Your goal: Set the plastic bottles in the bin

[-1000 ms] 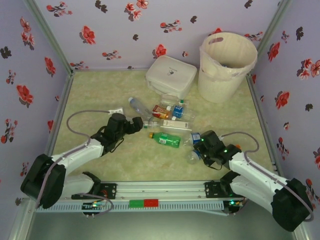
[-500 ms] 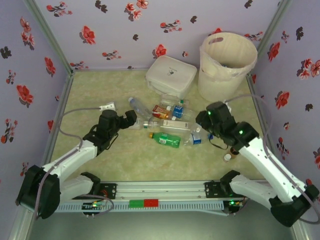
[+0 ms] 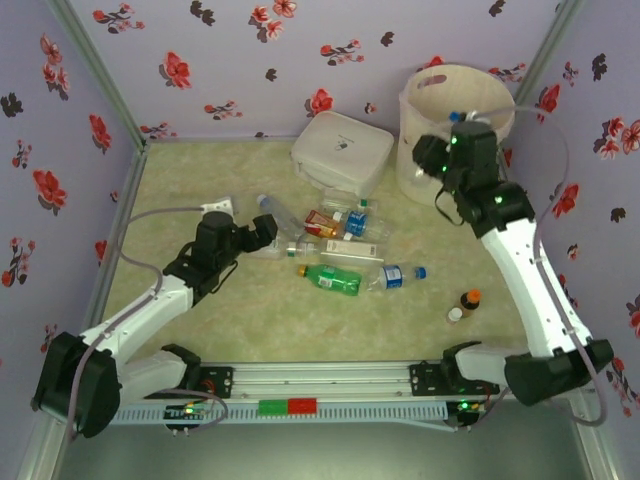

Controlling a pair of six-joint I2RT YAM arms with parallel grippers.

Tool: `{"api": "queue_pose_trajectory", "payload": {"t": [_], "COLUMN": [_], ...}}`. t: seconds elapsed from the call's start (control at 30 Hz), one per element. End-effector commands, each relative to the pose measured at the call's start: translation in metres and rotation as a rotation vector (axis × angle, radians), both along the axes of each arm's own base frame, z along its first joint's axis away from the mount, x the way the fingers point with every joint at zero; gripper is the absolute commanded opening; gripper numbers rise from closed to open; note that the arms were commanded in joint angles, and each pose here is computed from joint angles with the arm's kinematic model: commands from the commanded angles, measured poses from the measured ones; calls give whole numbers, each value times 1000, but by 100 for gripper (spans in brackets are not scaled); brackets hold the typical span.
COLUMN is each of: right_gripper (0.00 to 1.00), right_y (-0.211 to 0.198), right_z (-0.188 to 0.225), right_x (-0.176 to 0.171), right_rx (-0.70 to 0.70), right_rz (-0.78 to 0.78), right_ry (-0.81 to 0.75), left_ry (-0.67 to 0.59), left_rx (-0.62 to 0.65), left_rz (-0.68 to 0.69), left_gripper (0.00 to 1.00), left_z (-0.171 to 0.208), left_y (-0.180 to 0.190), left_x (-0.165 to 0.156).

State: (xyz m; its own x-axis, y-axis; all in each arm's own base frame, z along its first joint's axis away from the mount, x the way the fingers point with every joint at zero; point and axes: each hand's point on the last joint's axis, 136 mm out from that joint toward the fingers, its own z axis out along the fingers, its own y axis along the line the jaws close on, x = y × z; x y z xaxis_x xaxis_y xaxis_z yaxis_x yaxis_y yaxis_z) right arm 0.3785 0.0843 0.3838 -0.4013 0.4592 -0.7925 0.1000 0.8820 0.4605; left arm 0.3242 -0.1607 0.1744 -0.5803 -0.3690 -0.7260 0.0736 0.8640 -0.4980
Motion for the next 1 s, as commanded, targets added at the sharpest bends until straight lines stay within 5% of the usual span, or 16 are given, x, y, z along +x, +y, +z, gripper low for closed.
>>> {"api": "queue_pose_trajectory", "payload": {"t": [0.0,0.47,0.73,0.97], "right_gripper": [35,34,35,46], "right_y": [-12,-67,-84,-78], "right_z": [48,64,29,-10], "right_x": [36,154,201,226], "right_rx": [27,98,120,151], "right_rz": [-1,-172,-189,-166], "right_ry": [-158,-320,-209,-125], "left_ry": [20,79,109,103], "left_rx": [-26,-92,-54,-58], "left_rz": [-3,-65,-132,-138], "left_gripper": [100,100,100,100], "left_z": [5,9,8,14], "left_y": [-1,-29,-51,-60], "left_x": [0,8,4,14]}}
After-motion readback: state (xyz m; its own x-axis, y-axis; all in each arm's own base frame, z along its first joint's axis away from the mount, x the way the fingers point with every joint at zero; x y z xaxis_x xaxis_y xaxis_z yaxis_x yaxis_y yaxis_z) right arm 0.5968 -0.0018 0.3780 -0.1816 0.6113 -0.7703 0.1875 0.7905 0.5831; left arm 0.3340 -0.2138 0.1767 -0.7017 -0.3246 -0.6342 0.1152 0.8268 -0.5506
